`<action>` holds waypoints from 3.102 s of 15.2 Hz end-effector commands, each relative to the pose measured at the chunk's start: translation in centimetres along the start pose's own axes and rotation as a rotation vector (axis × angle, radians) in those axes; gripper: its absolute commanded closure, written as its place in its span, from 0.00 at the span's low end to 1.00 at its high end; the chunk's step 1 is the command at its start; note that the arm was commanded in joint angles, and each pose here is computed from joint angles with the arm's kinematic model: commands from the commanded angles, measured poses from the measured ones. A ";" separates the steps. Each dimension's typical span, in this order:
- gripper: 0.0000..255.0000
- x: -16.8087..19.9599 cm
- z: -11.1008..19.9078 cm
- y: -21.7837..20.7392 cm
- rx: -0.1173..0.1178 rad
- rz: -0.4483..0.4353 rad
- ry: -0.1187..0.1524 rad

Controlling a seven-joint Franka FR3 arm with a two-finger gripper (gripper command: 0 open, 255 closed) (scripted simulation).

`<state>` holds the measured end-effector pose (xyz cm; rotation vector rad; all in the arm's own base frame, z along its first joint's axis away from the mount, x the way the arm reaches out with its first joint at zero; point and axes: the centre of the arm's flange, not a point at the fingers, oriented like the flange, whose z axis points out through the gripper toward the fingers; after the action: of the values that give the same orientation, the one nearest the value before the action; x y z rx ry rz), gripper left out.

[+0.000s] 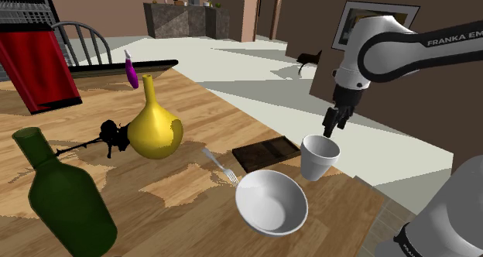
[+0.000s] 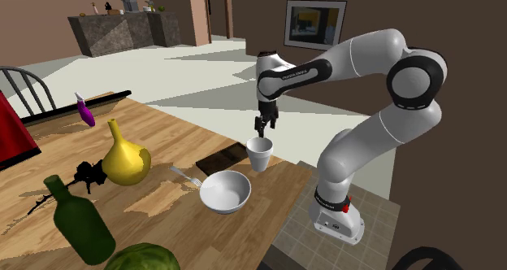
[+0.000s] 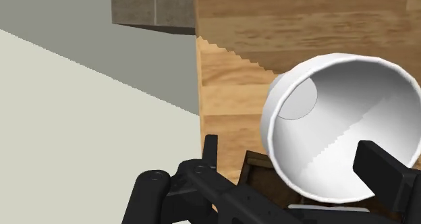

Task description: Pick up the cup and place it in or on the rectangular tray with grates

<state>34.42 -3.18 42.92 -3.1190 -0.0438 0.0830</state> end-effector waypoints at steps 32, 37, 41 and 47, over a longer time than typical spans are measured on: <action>1.00 0.3 1.3 0.0 0.001 0.001 0.003; 1.00 0.1 -1.4 0.0 0.001 0.001 0.003; 1.00 0.0 -3.5 -0.1 0.001 0.001 0.003; 1.00 -0.2 -6.6 -0.1 0.001 0.001 0.003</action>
<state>34.58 -3.19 48.91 -3.1182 -0.0419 0.0785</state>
